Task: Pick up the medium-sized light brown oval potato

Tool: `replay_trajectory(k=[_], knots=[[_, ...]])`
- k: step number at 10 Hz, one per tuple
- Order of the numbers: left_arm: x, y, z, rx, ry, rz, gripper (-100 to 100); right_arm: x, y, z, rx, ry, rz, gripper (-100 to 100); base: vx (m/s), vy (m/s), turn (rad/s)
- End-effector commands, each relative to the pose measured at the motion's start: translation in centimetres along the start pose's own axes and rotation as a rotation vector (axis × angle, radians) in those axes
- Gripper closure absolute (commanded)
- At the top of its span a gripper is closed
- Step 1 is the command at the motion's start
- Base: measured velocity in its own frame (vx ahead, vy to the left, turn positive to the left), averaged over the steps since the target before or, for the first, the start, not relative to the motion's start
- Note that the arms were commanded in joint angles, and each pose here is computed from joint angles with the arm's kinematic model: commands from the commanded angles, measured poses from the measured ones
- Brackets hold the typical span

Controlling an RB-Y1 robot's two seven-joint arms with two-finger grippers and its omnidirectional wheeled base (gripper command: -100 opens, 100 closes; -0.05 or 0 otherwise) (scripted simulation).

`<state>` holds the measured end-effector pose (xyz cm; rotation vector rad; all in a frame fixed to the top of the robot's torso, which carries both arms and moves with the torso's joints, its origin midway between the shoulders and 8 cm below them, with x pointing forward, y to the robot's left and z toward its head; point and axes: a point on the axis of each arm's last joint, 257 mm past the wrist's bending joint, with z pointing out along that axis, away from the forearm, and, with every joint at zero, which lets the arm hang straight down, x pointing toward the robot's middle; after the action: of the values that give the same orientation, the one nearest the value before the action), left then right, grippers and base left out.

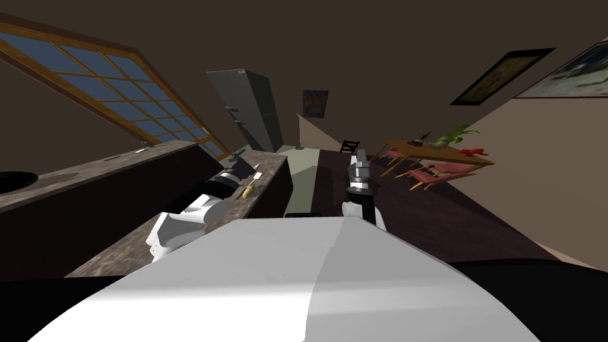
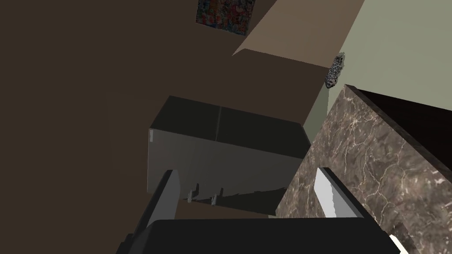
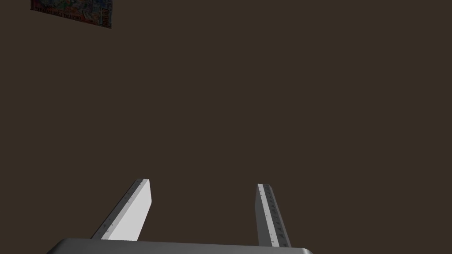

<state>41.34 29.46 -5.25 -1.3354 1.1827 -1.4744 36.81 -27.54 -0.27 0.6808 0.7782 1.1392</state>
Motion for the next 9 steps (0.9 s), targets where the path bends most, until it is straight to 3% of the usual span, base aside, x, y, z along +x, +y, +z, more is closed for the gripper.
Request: replay_trajectory(k=[1, 4, 6, 9], knots=[[-0.4, 0.8, -0.1, -0.036, -0.013, -0.005, -100, 0.0, 0.0, 0.0, 0.000, 0.000, 0.000, 0, 0.037, -0.016, -0.005], [-2.0, 1.9, -0.6, -0.119, -0.049, -0.068, -100, 0.0, 0.0, 0.0, 0.000, 0.000, 0.000, 0, 0.062, -0.038, 0.056], [-2.4, 3.0, -0.8, -0.163, -0.067, -0.068, -100, 0.0, 0.0, 0.0, 0.000, 0.000, 0.000, 0, 0.054, -0.022, 0.020], [-4.3, 4.2, -1.7, -0.245, -0.120, -0.138, -100, 0.0, 0.0, 0.0, 0.000, 0.000, 0.000, 0, 0.057, -0.034, 0.049]])
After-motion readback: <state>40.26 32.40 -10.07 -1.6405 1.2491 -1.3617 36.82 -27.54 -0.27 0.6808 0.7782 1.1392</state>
